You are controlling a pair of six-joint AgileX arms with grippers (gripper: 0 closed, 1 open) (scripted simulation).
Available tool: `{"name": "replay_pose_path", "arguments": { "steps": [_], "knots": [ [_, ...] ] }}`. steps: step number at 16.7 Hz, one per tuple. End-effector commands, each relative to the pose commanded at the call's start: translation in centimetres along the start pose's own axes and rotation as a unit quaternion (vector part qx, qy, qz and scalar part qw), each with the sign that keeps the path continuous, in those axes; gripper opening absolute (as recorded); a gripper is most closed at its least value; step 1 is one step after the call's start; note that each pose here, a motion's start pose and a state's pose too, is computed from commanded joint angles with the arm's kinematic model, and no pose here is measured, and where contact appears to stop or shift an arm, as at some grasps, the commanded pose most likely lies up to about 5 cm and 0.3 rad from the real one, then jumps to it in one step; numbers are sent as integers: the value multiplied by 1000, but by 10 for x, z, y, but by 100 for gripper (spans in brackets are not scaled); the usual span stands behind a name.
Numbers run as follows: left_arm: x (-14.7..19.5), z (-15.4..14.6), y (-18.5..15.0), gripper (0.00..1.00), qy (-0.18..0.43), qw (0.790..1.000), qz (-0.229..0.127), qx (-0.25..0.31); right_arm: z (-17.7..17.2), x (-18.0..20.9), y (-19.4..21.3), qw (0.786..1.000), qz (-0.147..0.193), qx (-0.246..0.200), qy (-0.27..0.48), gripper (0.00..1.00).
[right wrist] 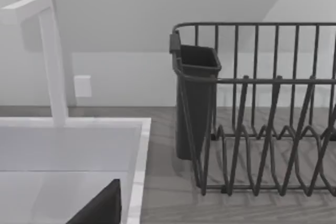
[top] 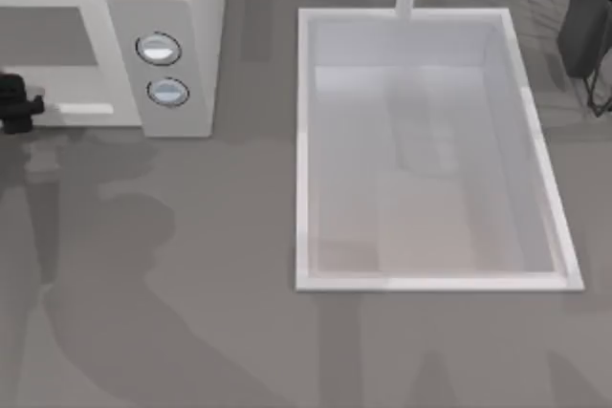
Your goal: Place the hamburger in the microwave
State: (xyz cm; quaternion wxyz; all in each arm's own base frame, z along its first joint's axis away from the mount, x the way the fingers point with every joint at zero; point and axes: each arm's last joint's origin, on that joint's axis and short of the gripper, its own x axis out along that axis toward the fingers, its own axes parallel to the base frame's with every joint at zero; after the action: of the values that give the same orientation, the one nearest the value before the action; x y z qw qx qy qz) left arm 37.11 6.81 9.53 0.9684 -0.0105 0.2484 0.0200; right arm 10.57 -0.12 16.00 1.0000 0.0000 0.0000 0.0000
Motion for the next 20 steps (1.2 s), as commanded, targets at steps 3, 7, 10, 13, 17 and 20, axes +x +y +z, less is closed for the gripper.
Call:
{"name": "replay_pose_path", "arguments": {
  "steps": [3,7,10,13,17,20],
  "knots": [
    [0,-9,-7,0,-50,999,-16,11,0,0,0,1000,0,0,0,100],
    [0,-15,-11,0,-76,997,-27,18,0,0,0,1000,0,0,0,100],
    [0,-15,-11,0,-76,997,-27,18,0,0,0,1000,0,0,0,100],
    [0,-13,-9,0,-79,996,-23,18,0,0,0,1000,0,0,0,100],
    [24,-6,-8,0,-74,997,-21,17,0,0,0,1000,0,0,0,100],
    [56,6,-8,0,-74,997,-20,17,0,0,0,1000,0,0,0,100]
  ]
}}
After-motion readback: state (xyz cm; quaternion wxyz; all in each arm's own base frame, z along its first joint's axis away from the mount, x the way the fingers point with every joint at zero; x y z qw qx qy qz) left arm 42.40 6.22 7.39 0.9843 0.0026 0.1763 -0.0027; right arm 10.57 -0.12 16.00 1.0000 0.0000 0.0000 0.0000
